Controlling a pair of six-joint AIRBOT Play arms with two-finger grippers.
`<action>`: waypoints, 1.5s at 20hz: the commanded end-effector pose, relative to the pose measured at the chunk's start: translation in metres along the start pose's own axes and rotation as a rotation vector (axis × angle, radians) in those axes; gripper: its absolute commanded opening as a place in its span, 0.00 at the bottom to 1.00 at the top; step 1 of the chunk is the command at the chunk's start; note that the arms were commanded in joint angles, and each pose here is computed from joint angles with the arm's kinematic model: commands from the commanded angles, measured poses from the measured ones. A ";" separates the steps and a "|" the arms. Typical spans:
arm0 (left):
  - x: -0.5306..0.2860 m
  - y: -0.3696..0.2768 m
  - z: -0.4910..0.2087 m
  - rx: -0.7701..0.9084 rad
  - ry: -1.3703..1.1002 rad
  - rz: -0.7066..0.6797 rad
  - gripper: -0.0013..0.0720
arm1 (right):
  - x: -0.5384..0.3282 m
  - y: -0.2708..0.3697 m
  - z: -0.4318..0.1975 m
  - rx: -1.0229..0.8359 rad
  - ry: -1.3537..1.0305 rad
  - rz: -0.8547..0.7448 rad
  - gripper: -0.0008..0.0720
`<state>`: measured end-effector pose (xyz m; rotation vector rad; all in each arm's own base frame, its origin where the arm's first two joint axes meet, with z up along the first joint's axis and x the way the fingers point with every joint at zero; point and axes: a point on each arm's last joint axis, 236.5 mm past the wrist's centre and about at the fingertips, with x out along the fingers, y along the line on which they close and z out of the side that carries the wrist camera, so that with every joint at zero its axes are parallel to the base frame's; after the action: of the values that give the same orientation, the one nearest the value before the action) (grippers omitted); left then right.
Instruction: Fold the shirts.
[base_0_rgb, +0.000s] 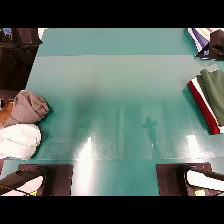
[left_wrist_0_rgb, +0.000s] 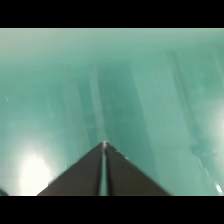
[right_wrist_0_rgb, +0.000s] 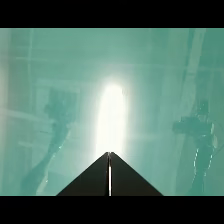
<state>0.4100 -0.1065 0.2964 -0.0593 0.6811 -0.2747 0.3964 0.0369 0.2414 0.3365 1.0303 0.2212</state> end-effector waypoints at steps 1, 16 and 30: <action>0.002 0.023 -0.011 0.035 0.051 0.092 0.71 | -0.001 0.002 0.014 0.000 -0.060 0.009 0.04; 0.069 0.236 -0.271 -0.348 0.575 0.581 1.00 | 0.001 0.005 0.010 -0.006 -0.044 0.014 0.04; 0.075 0.188 -0.161 -0.197 0.385 0.415 0.06 | -0.002 0.024 0.012 -0.044 -0.071 0.038 0.04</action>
<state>0.3819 0.0901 0.0375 -0.1055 1.2137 0.3142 0.4029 0.0567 0.2506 0.3207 0.9814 0.2648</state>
